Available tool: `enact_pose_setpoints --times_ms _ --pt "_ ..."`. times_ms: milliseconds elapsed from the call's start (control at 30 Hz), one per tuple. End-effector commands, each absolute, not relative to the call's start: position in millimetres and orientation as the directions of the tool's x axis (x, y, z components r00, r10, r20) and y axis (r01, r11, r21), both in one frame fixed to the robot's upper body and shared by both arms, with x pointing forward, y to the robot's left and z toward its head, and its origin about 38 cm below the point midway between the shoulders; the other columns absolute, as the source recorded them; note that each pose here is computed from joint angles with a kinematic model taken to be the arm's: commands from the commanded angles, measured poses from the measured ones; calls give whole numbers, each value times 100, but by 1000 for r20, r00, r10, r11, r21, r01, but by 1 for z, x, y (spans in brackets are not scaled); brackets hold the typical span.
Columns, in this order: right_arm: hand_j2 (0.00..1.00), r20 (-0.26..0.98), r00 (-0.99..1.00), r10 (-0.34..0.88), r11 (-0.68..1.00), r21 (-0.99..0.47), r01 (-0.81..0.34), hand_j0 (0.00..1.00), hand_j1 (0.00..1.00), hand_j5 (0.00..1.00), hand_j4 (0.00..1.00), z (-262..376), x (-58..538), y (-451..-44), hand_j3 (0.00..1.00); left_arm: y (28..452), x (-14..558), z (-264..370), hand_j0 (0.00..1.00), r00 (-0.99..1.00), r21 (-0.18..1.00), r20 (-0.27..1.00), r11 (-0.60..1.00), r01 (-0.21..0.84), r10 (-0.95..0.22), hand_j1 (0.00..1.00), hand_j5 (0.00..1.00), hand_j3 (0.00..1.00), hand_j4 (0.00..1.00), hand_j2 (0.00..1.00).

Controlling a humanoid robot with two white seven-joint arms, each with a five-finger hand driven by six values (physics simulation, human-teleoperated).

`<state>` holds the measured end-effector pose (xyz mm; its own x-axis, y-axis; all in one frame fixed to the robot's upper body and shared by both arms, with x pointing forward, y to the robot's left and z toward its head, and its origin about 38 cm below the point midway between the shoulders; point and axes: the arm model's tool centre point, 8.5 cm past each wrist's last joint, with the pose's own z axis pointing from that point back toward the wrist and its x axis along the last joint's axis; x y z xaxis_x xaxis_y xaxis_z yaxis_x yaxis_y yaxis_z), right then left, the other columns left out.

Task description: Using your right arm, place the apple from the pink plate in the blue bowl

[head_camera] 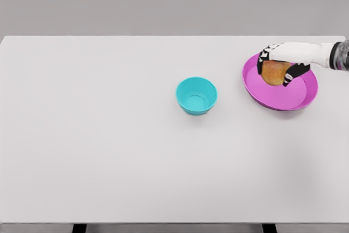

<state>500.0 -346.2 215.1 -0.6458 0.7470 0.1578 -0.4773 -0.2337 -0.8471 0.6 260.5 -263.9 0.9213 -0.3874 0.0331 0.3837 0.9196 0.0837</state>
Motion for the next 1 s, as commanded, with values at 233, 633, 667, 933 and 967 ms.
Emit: enact_pose_setpoints --times_ms 233,633,667,933,967 --pt "34 118 -761 638 -282 -884 -373 34 34 34 34 241 488 -300 34 261 1 -264 100 921 84 33 920 384 -387 100 100 100 100 100" --pt "34 81 -849 522 -319 -905 -282 34 34 34 34 254 471 -255 34 261 1 -264 100 921 84 33 920 384 -387 100 100 100 100 100" --pt "34 72 -861 504 -324 -908 -266 34 34 34 34 257 468 -249 34 261 1 -264 100 921 84 33 920 384 -387 100 100 100 100 100" --pt "34 64 -910 410 -332 -919 -214 34 34 34 34 254 459 -204 34 261 0 -264 100 921 83 32 920 384 -387 100 100 100 100 100" --pt "34 68 -913 403 -329 -920 -213 34 34 34 34 253 459 -199 34 261 0 -264 100 921 83 32 920 384 -387 100 100 100 100 100"
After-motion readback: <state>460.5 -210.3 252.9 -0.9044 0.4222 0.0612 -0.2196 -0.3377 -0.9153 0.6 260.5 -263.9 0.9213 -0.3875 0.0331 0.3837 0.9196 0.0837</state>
